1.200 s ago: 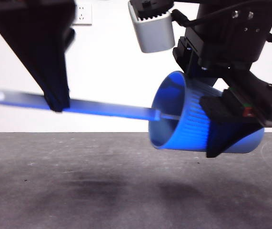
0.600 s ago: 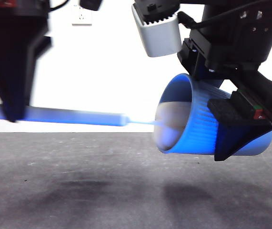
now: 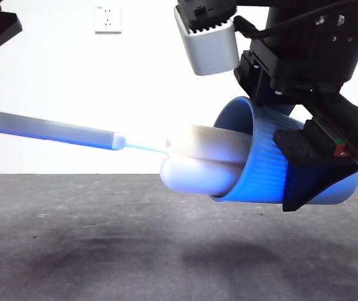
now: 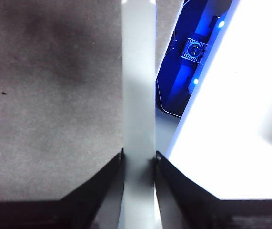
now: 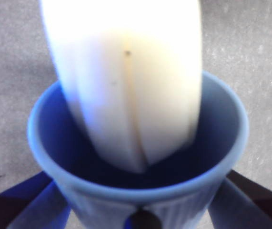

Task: Pick up the cup brush,pick up the cup,insert the brush into the cup,clean the cup,put the cup brush back,put the cup back to the fixed position on the table

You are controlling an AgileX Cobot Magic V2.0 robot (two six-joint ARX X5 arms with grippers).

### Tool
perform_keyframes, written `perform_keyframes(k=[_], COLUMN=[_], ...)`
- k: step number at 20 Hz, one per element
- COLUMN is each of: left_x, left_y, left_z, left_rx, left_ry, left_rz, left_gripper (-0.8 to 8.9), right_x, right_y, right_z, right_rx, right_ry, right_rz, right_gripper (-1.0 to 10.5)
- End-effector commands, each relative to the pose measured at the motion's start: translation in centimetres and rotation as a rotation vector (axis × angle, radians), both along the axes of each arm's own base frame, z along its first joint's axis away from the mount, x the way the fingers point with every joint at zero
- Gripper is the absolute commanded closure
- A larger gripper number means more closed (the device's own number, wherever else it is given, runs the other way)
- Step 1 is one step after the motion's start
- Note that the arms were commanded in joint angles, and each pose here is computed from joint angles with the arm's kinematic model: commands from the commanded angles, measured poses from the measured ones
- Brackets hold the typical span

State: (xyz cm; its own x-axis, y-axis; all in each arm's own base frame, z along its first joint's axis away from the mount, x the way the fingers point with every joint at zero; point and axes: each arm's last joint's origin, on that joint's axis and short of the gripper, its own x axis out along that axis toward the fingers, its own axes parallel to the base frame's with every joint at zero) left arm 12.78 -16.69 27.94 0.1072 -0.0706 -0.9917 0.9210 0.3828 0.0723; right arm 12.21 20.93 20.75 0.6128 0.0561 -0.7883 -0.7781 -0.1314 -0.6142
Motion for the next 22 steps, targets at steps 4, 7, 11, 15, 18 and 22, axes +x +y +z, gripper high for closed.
perform_keyframes(k=[4,7,11,15,18,22], left_x=[0.3,0.7,1.1,1.6,2.0,2.1], left_y=[-0.6,-1.3,-2.5,-3.5,-4.2,-4.5], left_z=[0.0,0.2,-0.3,-1.0,-1.4,-1.6], left_rx=[-0.087,-0.178,-0.239,-0.251,-0.267,-0.274], left_ry=[0.008,-0.003,0.013,0.011,0.007,0.002], left_rz=[-0.001,-0.012,-0.031,-0.029,-0.026,-0.026], left_gripper=[8.22,8.22,8.22,8.22,8.22,8.22], right_x=[0.0,0.0,0.0,0.1,0.0,-0.1], right_y=[0.1,0.2,0.5,0.7,0.8,0.8], right_z=[-0.1,-0.1,-0.1,0.0,0.0,0.0], right_rx=[0.007,0.015,0.052,0.079,0.086,0.083], right_ry=[0.002,-0.001,0.015,0.016,0.017,0.018], right_rz=[-0.009,-0.008,0.006,0.01,0.018,0.018], right_gripper=[9.6,9.6,9.6,9.6,9.6,9.6])
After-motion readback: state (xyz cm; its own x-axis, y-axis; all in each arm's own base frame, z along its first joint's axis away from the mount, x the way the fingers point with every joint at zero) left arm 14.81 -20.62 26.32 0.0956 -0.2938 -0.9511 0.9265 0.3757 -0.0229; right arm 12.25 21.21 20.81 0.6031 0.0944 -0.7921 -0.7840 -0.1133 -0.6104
